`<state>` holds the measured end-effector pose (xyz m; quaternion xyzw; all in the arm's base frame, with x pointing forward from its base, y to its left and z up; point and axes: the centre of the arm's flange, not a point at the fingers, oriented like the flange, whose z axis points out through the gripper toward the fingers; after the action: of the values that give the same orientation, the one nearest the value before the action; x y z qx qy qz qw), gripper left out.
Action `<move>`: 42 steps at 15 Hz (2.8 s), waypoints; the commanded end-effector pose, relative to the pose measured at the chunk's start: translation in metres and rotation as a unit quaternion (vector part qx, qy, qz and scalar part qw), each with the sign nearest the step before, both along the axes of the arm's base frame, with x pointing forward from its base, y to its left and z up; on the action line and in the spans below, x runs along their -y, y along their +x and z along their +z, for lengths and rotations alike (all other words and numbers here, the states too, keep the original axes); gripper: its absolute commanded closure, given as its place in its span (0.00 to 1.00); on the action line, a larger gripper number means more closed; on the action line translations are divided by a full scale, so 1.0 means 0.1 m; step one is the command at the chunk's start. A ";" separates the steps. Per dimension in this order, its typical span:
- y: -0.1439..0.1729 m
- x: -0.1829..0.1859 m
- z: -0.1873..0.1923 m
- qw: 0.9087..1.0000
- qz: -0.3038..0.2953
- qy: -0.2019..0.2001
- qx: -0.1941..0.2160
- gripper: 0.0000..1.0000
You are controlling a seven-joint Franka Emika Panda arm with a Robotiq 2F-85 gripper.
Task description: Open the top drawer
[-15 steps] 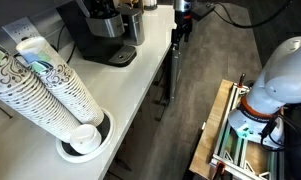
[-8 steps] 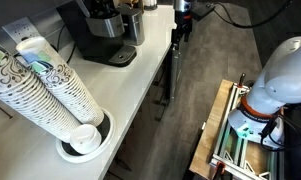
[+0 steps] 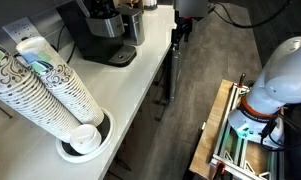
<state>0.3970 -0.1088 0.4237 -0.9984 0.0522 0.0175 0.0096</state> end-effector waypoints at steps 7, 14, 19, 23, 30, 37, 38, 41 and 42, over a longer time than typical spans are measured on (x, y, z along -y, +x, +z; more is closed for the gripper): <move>-0.08 0.19 -0.24 0.999 -0.019 0.038 0.002 0.00; -0.33 0.74 -0.96 0.983 -0.089 0.154 0.053 0.00; -0.46 0.91 -1.45 0.957 -0.122 0.253 0.075 0.00; -0.53 0.86 -1.45 0.951 -0.136 0.267 0.081 0.00; -0.52 0.85 -1.64 0.949 -0.143 0.274 0.069 0.00; -0.47 1.12 -2.00 0.913 -0.110 0.382 0.089 0.00; -0.48 1.19 -2.08 0.908 -0.105 0.395 0.095 0.00; -0.51 1.36 -2.31 0.893 -0.093 0.426 0.113 0.00; -0.51 1.39 -2.39 0.889 -0.089 0.433 0.120 0.00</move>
<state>0.3356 -0.2250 0.2209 -0.8934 0.1411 -0.0719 0.4203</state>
